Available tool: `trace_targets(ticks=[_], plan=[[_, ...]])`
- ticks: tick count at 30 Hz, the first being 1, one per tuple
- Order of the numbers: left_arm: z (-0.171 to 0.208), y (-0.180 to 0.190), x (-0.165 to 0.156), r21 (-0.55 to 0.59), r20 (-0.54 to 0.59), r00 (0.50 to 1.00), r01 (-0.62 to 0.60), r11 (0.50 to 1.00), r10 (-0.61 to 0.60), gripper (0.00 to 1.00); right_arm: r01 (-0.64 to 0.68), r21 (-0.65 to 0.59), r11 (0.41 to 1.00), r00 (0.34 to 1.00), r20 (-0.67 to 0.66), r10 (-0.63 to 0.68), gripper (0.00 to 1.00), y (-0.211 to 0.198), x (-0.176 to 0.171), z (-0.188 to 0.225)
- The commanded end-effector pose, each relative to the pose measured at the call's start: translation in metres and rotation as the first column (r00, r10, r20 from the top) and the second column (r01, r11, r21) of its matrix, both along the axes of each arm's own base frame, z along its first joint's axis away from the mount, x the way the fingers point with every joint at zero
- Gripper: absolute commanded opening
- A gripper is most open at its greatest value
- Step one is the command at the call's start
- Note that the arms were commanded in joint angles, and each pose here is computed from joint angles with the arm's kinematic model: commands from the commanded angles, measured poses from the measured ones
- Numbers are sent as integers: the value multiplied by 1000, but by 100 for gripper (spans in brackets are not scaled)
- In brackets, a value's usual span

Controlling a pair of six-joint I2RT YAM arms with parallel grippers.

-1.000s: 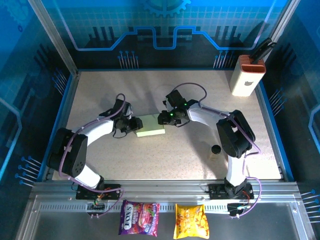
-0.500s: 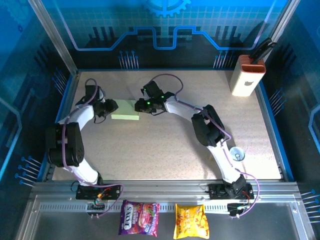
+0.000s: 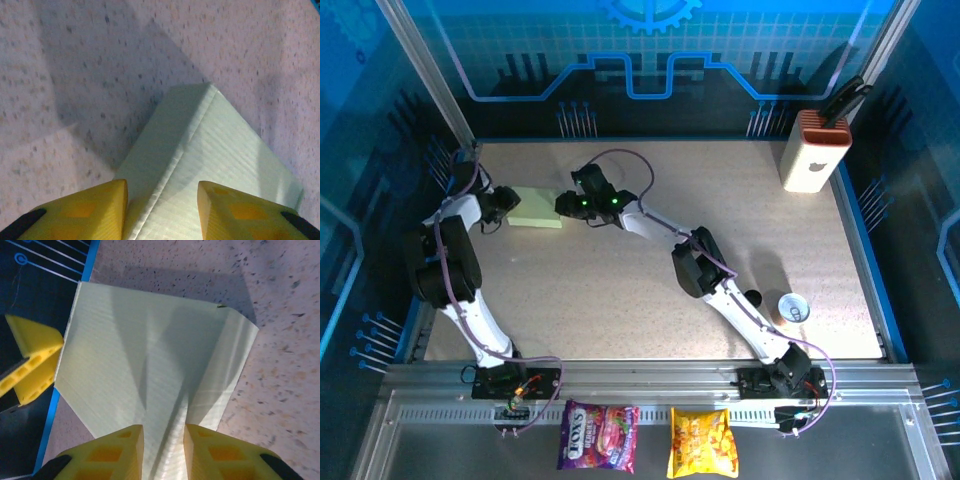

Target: Fold the paper box

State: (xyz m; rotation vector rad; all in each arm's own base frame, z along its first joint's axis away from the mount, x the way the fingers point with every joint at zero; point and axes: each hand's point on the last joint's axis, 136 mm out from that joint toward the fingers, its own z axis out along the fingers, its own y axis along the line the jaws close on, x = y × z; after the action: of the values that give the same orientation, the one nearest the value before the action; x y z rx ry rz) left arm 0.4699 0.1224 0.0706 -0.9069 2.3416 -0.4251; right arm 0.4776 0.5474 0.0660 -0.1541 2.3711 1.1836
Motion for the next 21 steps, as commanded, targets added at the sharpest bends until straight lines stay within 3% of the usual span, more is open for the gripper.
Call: trace_targets(ticks=[1,12,21], plan=[[2,-15,12,-102,28,998,50,994,-47,42,-35,115,993,997,72,27,29,40,-18,21],[-27,-2,-3,-133,-41,999,-17,991,12,43,1,118,993,994,106,-13,42,32,-2,21],[1,26,-13,-45,-27,996,-86,995,85,68,19,76,997,990,141,-29,74,5,10,54]])
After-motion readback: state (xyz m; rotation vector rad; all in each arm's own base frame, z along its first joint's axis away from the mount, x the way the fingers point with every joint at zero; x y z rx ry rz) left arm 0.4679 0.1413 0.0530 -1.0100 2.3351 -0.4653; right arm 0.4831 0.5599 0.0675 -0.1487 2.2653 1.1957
